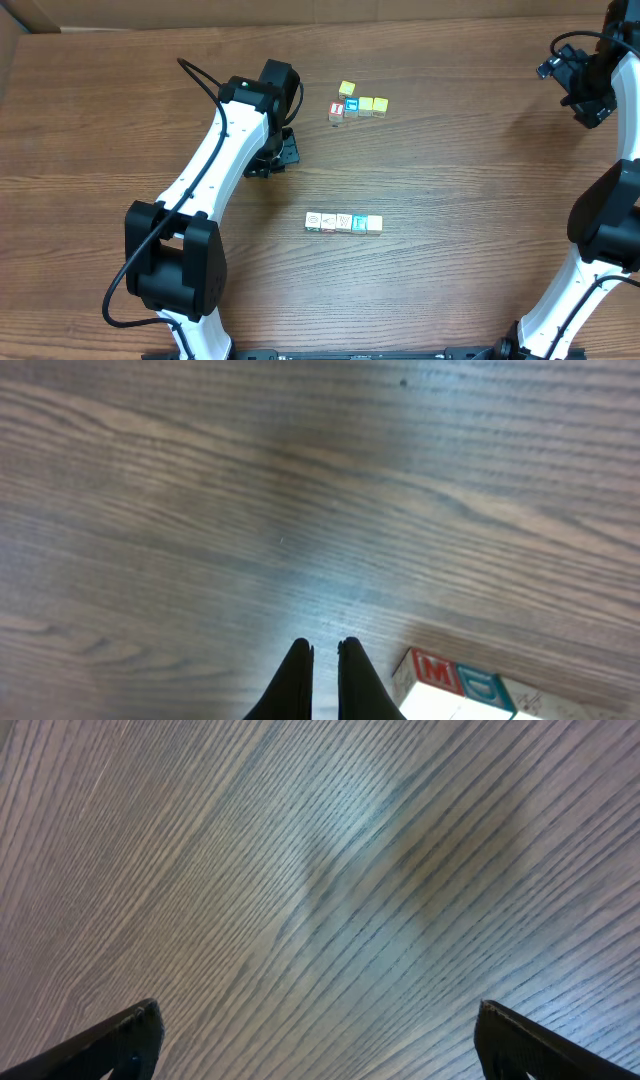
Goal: Flip 5 blocks
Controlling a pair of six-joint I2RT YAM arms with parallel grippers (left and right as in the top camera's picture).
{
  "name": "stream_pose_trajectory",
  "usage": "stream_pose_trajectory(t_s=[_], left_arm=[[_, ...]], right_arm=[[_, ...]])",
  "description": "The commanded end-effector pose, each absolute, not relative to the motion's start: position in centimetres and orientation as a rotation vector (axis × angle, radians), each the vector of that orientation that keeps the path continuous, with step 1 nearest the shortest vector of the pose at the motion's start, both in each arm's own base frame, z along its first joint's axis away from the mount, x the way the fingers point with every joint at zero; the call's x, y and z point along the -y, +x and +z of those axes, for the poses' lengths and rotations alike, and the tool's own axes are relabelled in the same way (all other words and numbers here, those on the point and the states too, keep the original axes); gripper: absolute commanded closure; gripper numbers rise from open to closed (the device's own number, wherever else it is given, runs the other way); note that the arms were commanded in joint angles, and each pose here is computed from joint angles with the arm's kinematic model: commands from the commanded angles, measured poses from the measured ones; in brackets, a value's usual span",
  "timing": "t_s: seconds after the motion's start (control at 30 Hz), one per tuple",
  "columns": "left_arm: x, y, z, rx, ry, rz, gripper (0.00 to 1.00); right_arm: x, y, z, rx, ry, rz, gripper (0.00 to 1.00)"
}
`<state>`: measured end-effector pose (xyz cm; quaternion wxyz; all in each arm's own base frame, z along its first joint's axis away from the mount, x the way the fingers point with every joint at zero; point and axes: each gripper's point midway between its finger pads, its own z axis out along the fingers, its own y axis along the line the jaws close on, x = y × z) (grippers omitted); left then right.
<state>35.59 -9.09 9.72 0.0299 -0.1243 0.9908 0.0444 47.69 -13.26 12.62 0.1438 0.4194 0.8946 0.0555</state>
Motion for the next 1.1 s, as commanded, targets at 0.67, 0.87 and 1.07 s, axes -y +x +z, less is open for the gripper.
stream_pose_trajectory(t_s=[0.67,0.87,1.07], left_arm=[[9.0,34.1,11.6,-3.124,-0.224,0.125,0.96],[9.0,33.1,11.6,-3.172,-0.17,0.126,0.96],[10.1,32.6,11.9,-3.211,-0.092,-0.036,0.96]], right_arm=[[13.5,47.8,14.3,-2.546,1.186,0.162,0.0],[14.0,49.6,15.0,-2.466,1.166,0.178,0.0],[14.1,50.1,15.3,-2.446,1.156,0.185,0.0]])
